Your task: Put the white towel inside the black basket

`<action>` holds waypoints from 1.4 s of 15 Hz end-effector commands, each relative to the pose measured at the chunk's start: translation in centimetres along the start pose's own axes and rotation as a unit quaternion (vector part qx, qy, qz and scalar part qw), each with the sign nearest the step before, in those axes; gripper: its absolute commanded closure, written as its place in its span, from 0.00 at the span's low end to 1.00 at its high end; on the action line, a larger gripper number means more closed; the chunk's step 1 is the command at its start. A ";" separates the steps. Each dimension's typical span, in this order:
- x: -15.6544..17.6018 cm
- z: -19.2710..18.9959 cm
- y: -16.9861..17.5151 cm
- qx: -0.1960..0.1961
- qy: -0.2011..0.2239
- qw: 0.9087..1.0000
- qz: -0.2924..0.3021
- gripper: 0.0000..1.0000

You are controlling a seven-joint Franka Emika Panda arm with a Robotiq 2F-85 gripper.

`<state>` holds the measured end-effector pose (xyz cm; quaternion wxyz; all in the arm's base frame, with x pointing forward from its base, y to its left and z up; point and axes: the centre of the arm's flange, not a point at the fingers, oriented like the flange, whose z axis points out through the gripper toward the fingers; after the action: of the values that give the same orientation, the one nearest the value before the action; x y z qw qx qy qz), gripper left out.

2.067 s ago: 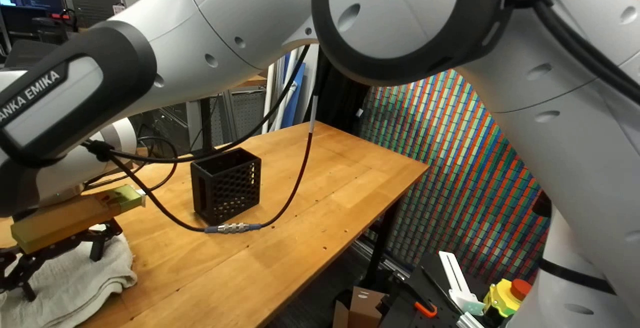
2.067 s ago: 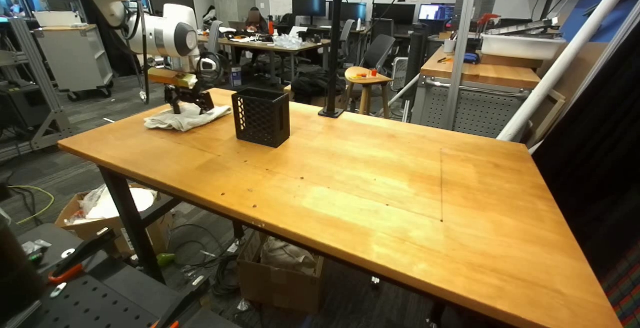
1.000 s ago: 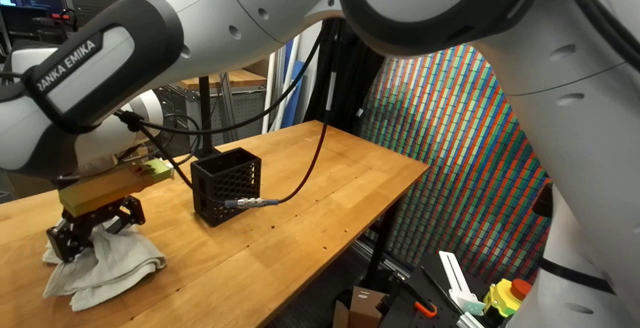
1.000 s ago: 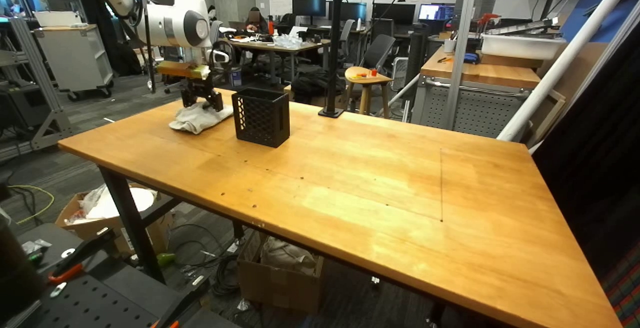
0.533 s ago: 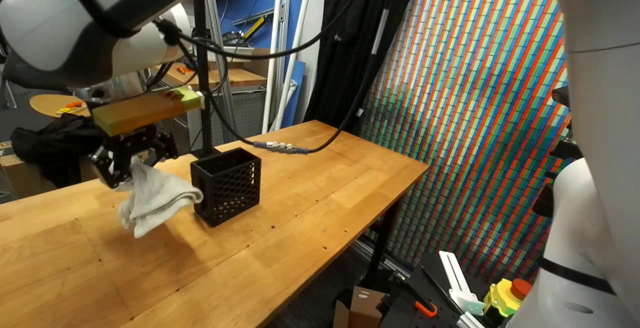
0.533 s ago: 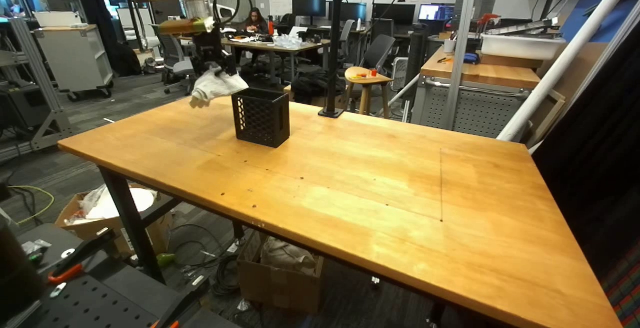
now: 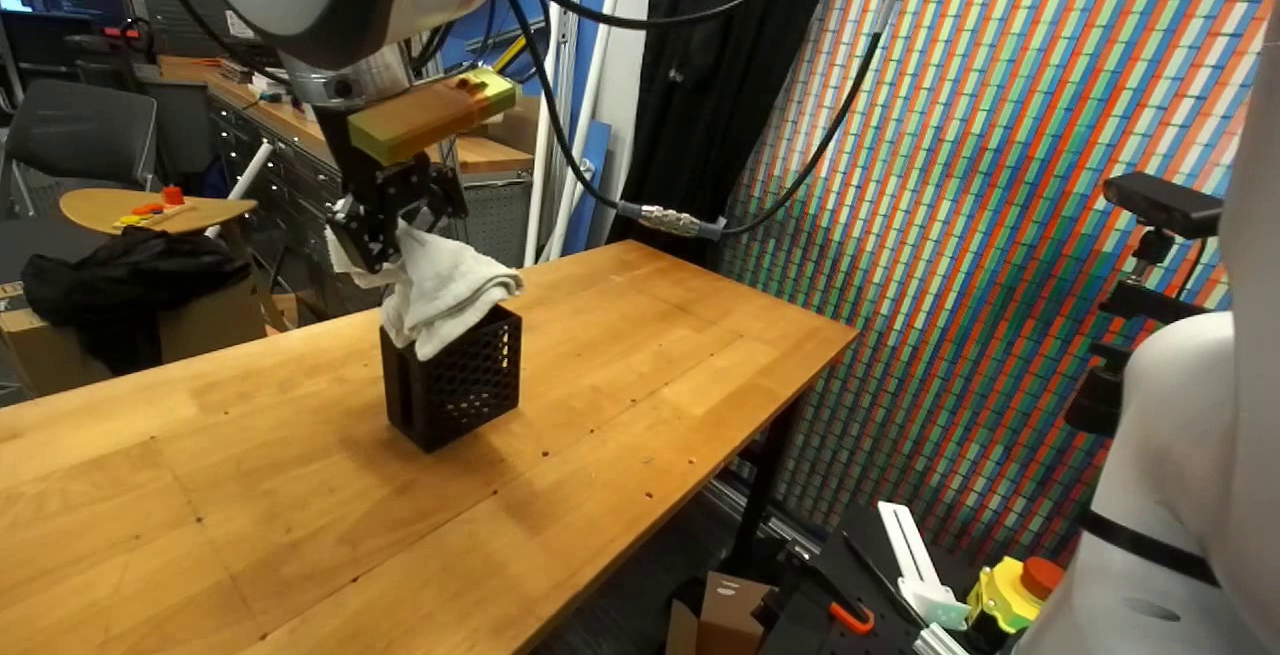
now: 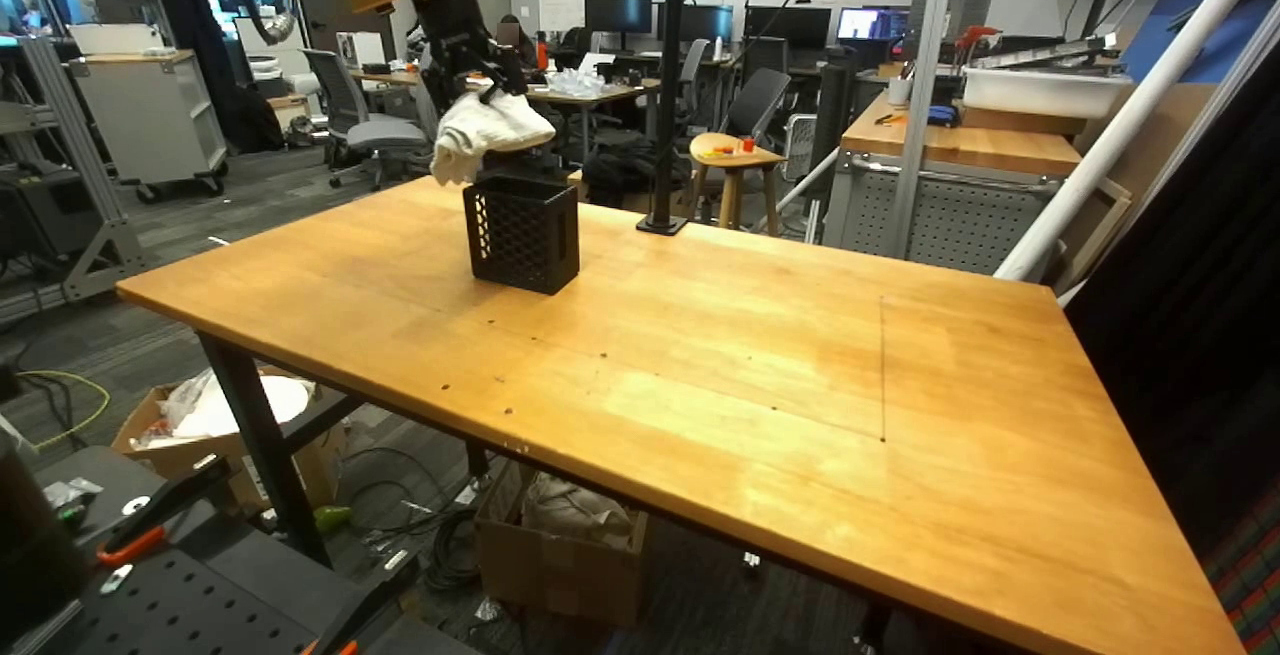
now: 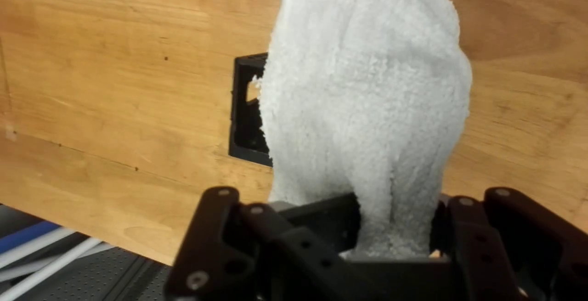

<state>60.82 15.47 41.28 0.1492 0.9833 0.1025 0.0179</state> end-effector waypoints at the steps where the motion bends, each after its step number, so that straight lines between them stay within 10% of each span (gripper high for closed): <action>1: -1.2 0.8 3.6 -0.011 0.008 1.000 -0.024 0.99; 21: -0.4 10.2 2.8 0.153 -0.001 0.988 -0.021 0.99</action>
<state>61.33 10.02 33.21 0.0282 0.9928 0.1161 -0.0081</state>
